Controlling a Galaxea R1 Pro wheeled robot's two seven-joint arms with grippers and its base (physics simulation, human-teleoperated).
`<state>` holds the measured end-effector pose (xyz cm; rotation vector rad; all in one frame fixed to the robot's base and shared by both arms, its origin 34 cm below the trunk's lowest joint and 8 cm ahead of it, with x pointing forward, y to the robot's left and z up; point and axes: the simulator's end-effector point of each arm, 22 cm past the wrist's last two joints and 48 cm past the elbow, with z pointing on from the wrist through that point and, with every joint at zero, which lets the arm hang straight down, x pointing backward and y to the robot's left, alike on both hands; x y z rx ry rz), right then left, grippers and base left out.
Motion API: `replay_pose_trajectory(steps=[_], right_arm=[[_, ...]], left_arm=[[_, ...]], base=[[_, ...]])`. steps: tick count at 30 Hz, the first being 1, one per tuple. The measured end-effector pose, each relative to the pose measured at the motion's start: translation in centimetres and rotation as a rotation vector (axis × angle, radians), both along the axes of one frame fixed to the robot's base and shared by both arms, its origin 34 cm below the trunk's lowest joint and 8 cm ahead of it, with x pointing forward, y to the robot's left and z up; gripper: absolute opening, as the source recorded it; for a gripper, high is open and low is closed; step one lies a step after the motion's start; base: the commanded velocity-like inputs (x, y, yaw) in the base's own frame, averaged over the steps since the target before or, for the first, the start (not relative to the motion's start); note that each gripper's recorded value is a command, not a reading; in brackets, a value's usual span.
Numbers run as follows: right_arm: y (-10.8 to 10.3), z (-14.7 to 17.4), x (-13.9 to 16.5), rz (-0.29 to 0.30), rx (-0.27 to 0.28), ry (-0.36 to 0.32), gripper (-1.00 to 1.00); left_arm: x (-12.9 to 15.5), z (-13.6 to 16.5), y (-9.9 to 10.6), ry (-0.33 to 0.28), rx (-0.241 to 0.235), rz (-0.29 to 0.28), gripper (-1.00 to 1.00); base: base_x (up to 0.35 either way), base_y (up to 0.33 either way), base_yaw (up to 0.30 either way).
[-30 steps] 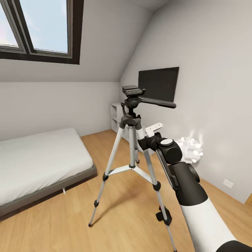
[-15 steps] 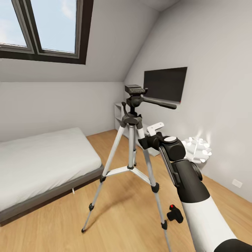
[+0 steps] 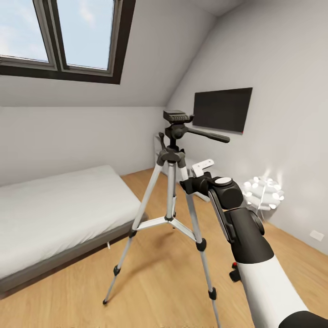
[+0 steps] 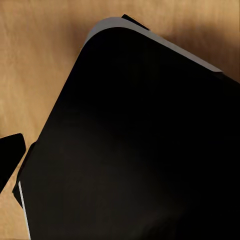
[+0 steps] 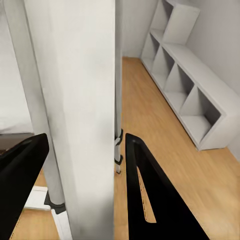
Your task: Attach the digital camera to the camera tripod in the bedroom.
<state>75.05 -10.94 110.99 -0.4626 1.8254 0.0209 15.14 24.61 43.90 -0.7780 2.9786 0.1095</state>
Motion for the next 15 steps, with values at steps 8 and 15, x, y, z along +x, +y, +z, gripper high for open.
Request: replay_pose_trajectory(steps=[8, 15], right_arm=[[0.00, 0.01, 0.02, 0.001, 0.001, 0.000, -1.00], [0.02, -0.03, 0.05, 0.001, 0.002, 0.000, -1.00]], left_arm=[[0.03, 0.00, -0.04, -0.001, 0.000, 0.001, 1.00], [0.02, 0.00, -0.01, -0.001, 0.000, 0.003, 1.00]], base=[[-0.148, 0.320, 0.000], [-0.243, 0.253, 0.000]])
